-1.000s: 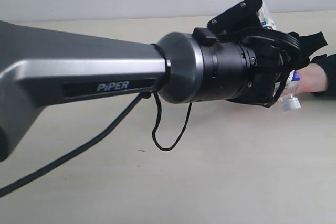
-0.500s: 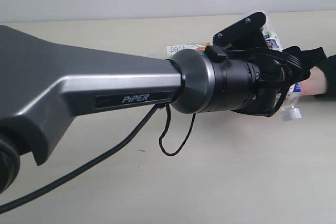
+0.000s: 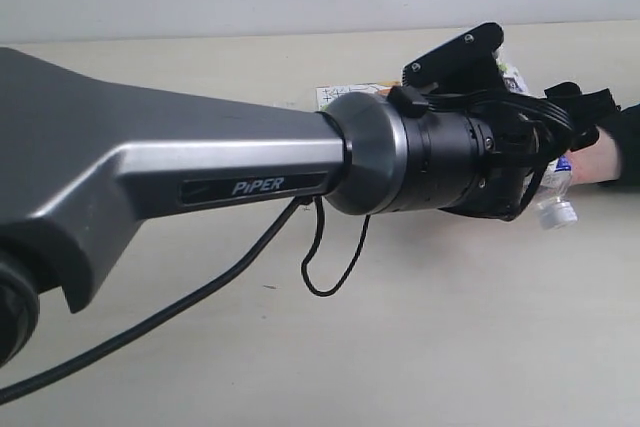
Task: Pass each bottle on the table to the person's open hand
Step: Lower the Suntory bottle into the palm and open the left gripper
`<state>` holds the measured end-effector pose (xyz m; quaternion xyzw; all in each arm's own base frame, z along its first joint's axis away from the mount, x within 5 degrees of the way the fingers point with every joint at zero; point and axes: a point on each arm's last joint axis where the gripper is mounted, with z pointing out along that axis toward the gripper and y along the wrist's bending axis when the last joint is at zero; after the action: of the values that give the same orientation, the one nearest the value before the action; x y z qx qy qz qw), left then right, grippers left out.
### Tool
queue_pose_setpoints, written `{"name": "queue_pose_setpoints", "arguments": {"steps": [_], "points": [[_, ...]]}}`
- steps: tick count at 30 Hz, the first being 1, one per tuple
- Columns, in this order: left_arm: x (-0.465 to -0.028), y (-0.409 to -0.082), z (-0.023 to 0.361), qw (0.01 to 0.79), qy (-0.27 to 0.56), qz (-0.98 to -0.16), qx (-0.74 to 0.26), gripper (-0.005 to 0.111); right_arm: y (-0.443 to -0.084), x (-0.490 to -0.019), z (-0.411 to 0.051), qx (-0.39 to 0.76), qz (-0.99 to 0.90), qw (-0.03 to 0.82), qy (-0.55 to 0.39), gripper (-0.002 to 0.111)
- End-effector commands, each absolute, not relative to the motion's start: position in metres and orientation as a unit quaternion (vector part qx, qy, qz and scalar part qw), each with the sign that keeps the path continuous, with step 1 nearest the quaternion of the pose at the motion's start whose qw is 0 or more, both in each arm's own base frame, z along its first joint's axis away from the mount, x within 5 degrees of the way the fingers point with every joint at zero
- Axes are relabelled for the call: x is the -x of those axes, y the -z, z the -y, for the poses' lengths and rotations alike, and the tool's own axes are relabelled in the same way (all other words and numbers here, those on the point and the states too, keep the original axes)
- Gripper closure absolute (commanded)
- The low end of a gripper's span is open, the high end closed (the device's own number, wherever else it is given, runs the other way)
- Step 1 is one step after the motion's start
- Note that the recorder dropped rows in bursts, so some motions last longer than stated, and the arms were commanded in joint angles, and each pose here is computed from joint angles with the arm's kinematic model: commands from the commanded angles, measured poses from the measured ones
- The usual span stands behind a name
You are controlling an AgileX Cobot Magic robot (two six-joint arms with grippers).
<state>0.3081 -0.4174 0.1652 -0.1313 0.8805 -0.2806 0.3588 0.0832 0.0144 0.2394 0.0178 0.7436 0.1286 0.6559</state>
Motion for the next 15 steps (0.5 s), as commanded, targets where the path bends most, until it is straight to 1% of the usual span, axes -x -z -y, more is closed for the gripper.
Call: {"name": "queue_pose_setpoints", "arguments": {"steps": [1,6,15], "points": [[-0.311,-0.169,0.415,0.373,0.268,-0.88,0.124,0.021,-0.239,-0.083,-0.014,-0.022,-0.741,0.659,-0.128,0.108],[-0.311,-0.172,0.415,0.374,0.271,-0.878,0.125,0.021,-0.239,-0.083,-0.014,-0.022,-0.741,0.659,-0.128,0.108],[-0.306,-0.214,0.41,0.384,0.293,-0.869,0.108,0.021,-0.239,-0.083,-0.014,-0.022,-0.741,0.659,-0.128,0.108]]}}
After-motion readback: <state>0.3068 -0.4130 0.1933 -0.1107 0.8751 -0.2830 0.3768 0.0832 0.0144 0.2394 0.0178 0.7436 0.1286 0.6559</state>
